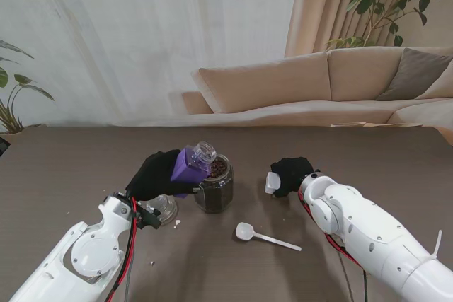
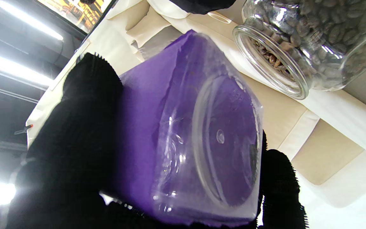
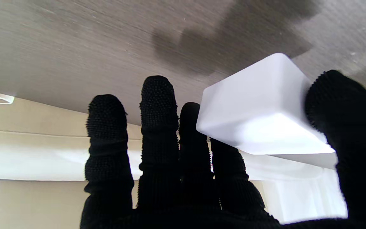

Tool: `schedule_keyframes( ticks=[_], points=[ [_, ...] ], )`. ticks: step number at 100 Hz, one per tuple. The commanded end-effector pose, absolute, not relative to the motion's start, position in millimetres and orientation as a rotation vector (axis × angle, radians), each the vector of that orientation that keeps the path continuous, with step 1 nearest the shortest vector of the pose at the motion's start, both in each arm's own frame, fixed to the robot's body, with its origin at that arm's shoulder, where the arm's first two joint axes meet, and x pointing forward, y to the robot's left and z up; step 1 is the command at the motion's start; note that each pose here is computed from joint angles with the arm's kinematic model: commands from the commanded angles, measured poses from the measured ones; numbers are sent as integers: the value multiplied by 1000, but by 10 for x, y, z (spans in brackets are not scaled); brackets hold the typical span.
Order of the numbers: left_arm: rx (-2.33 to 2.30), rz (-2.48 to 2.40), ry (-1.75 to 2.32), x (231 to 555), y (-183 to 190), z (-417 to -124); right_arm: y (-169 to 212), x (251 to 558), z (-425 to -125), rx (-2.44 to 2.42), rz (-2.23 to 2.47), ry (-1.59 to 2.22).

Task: Portion coffee beans from the glass jar into the coffee jar

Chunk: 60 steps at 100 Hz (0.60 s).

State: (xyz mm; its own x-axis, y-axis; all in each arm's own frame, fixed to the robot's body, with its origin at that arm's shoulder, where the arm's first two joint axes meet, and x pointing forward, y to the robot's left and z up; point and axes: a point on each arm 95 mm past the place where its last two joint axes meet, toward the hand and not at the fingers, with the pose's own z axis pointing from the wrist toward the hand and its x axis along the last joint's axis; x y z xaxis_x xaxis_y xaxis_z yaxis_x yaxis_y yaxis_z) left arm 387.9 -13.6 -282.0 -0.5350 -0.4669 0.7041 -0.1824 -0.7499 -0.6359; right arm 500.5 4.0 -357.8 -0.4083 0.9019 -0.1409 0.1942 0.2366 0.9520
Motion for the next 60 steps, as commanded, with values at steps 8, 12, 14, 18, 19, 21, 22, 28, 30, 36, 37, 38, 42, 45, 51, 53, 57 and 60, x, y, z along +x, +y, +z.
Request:
schedule_keyframes(
  ticks=[8,12,14,18,19,21,22,28,30,36,37,38,42,45,51,53,57,60],
  points=[
    [-1417,-2405,1034,3869,-172,-2815,73,5011,-3646,1024,1172,1808],
    [-1418,-2405,1034,3869,-172,-2816,78,5013,-3656,1029,1164,1814],
    [-1418,-2405,1034,3869,-171,-2816,81,5013,-3661,1032,1159,1818],
    [-1417,-2404,1034,3869,-171,-2816,86,5013,-3670,1039,1148,1826],
    [-1417,-2404,1034,3869,-171,-2816,87,5014,-3673,1040,1146,1827],
    [-1417,-2404,1034,3869,-171,-2817,89,5014,-3678,1042,1144,1829],
    [-1417,-2404,1034,3870,-171,-2817,90,5015,-3681,1043,1143,1830],
    [-1417,-2403,1035,3870,-170,-2819,100,5015,-3692,1048,1131,1837],
    [-1418,-2403,1035,3870,-170,-2819,102,5014,-3695,1048,1126,1840],
    [-1418,-2403,1036,3870,-170,-2821,107,5016,-3702,1047,1117,1843],
    [-1418,-2403,1036,3870,-171,-2821,108,5016,-3703,1047,1116,1843],
    [-1418,-2403,1036,3870,-171,-2821,109,5016,-3704,1047,1115,1843],
    [-1418,-2404,1036,3870,-171,-2822,113,5014,-3706,1048,1109,1845],
    [-1417,-2404,1036,3871,-171,-2822,114,5013,-3707,1048,1106,1846],
    [-1416,-2405,1035,3872,-171,-2822,116,5009,-3706,1051,1099,1856],
    [-1417,-2405,1035,3873,-171,-2821,116,5006,-3704,1055,1094,1862],
    [-1417,-2405,1035,3874,-172,-2822,116,5002,-3701,1060,1083,1874],
    [-1417,-2405,1036,3874,-172,-2822,115,5000,-3700,1062,1079,1878]
  ],
)
